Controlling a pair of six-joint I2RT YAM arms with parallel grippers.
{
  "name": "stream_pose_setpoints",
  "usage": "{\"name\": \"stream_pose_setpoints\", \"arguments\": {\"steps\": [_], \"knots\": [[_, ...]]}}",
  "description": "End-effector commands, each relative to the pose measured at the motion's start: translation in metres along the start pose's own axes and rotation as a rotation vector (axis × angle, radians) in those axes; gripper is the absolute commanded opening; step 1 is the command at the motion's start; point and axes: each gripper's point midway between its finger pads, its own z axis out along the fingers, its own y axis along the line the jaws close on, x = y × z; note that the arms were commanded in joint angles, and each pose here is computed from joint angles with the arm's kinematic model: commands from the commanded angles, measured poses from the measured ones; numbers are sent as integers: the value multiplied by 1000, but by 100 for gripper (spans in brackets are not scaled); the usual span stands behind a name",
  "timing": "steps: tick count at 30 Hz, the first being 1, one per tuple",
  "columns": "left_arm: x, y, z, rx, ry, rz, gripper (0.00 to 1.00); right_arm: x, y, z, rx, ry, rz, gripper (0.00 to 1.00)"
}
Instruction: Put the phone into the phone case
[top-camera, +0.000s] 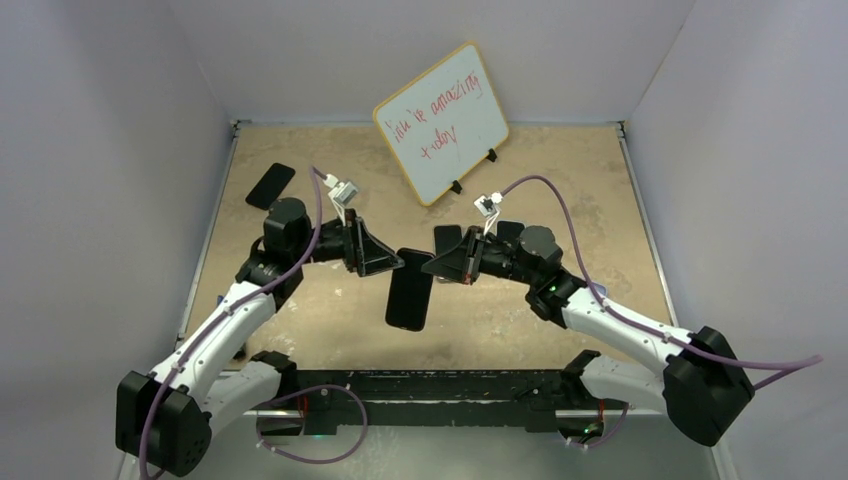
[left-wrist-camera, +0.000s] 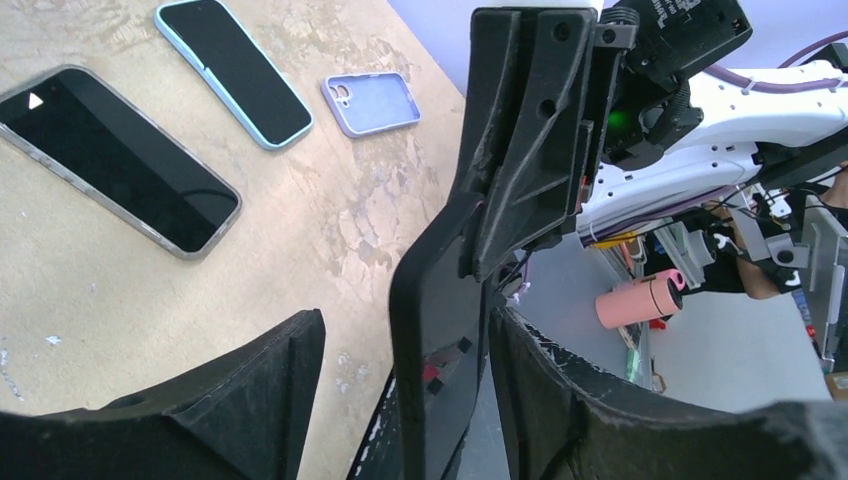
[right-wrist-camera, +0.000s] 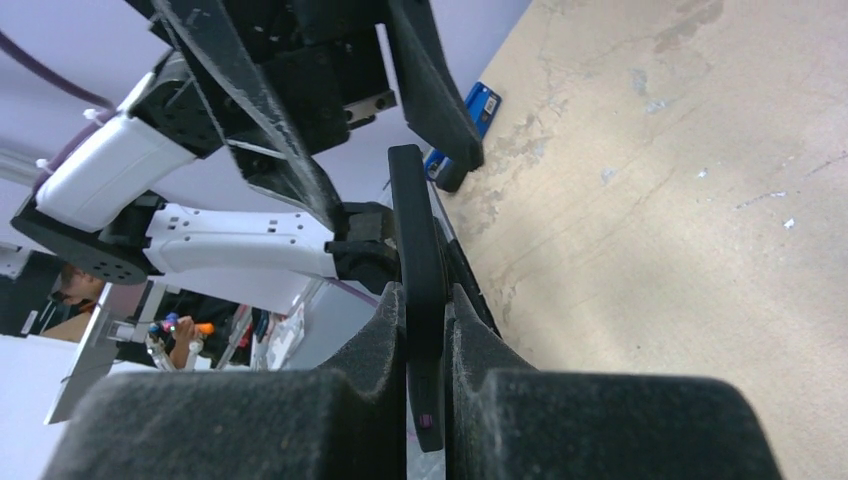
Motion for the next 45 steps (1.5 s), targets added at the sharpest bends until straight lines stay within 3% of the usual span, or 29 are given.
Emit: {"name": "stream_pose_setpoints", "arguments": {"steps": [1, 6, 10, 16, 19, 23, 25, 26, 27, 29, 30, 42, 45], "knots": [[0, -4, 1, 50, 1, 9, 63, -28, 41, -6, -140, -115, -60, 0], [12, -5, 4, 111, 35, -49, 62, -33, 44, -6, -154, -146, -58, 0], [18, -7, 4, 150, 29, -76, 52, -37, 42, -4, -152, -158, -47, 0], [19, -6, 4, 156, 7, -81, 16, -38, 36, -1, -127, -159, -31, 0], [18, -4, 5, 154, 2, -79, 0, -38, 32, 0, -102, -154, -19, 12], [18, -2, 6, 149, 2, -86, 0, -43, 29, -2, -66, -175, -13, 39], [17, -1, 7, 144, 7, -86, 0, -46, 26, -2, -44, -183, -19, 42], [18, 2, 8, 135, 11, -90, 0, -48, 25, -1, -32, -185, -23, 39], [17, 4, 9, 122, 15, -93, 0, -50, 24, 0, -20, -184, -31, 24], [19, 12, 10, 84, 26, -107, 0, -53, 22, 2, -7, -184, -55, 3], [21, 17, 11, 60, 33, -120, 0, -54, 21, 3, 1, -184, -61, 0], [18, 40, 14, -66, -12, -189, 0, -39, -17, 13, 114, -115, -47, 0], [26, 61, 15, -136, -7, -213, 0, -29, -40, 18, 165, -81, -75, 9]]}}
